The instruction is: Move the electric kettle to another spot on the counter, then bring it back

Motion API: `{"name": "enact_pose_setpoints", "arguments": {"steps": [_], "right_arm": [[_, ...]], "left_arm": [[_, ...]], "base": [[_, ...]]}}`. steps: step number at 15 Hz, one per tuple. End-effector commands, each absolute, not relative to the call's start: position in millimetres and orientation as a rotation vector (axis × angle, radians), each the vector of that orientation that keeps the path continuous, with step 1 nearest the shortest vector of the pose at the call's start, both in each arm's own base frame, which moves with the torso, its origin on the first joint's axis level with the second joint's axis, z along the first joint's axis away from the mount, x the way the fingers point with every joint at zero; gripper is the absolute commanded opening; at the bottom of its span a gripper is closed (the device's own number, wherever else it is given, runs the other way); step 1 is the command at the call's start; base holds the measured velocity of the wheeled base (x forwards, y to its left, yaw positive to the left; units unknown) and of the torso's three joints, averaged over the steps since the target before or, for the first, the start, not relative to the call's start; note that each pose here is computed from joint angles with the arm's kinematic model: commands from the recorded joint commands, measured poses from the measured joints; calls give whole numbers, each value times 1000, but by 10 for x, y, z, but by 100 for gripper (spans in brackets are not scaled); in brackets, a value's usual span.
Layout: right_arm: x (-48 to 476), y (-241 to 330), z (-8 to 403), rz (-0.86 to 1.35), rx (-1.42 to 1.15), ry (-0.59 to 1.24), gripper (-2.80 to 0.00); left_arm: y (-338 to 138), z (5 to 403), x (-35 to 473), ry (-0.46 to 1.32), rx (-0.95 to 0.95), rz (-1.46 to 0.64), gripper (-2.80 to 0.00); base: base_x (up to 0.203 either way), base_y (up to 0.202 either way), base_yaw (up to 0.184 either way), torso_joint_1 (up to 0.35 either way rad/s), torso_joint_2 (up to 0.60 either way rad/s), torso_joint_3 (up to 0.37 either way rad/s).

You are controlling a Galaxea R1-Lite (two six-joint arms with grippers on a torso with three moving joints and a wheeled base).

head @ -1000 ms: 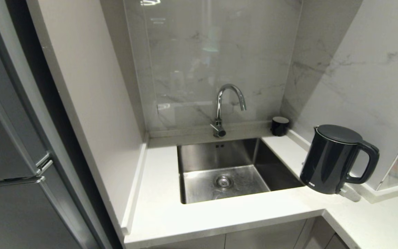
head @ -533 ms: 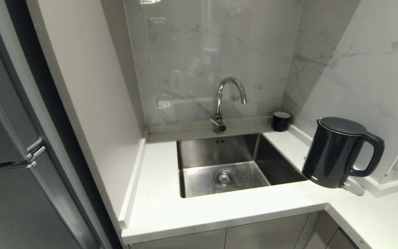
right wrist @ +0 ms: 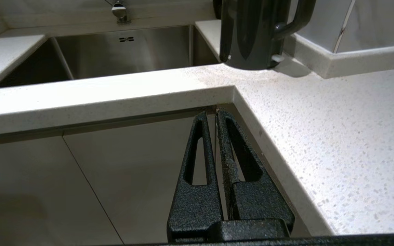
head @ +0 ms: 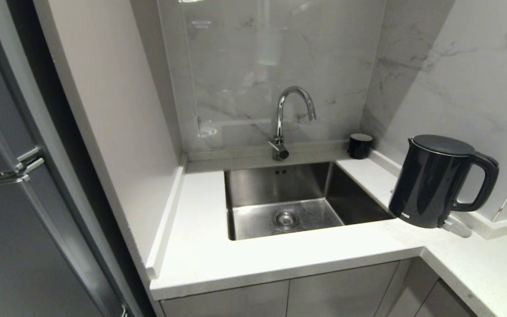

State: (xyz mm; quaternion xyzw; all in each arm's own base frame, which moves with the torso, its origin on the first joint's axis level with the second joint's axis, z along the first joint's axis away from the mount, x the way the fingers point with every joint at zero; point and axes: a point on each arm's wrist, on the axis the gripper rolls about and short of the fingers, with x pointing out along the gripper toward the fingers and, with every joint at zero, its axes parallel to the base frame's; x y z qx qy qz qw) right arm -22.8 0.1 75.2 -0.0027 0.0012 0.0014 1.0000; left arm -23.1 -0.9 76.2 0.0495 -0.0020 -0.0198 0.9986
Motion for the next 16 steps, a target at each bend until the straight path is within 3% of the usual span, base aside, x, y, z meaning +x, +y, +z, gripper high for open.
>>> {"name": "enact_pose_setpoints", "arguments": {"steps": [1,16], "right_arm": [[-227,1,752,3,-6,5,-280],[-228,1,752,3,-6,3,-280]], "left_arm": [[-9,762,-229,-2,100,-40,-280],[-9,762,-229,-2,100,-40,-280]], "base": [[0,0,0,-168,484,315],[0,0,0,-122,510,383]]}}
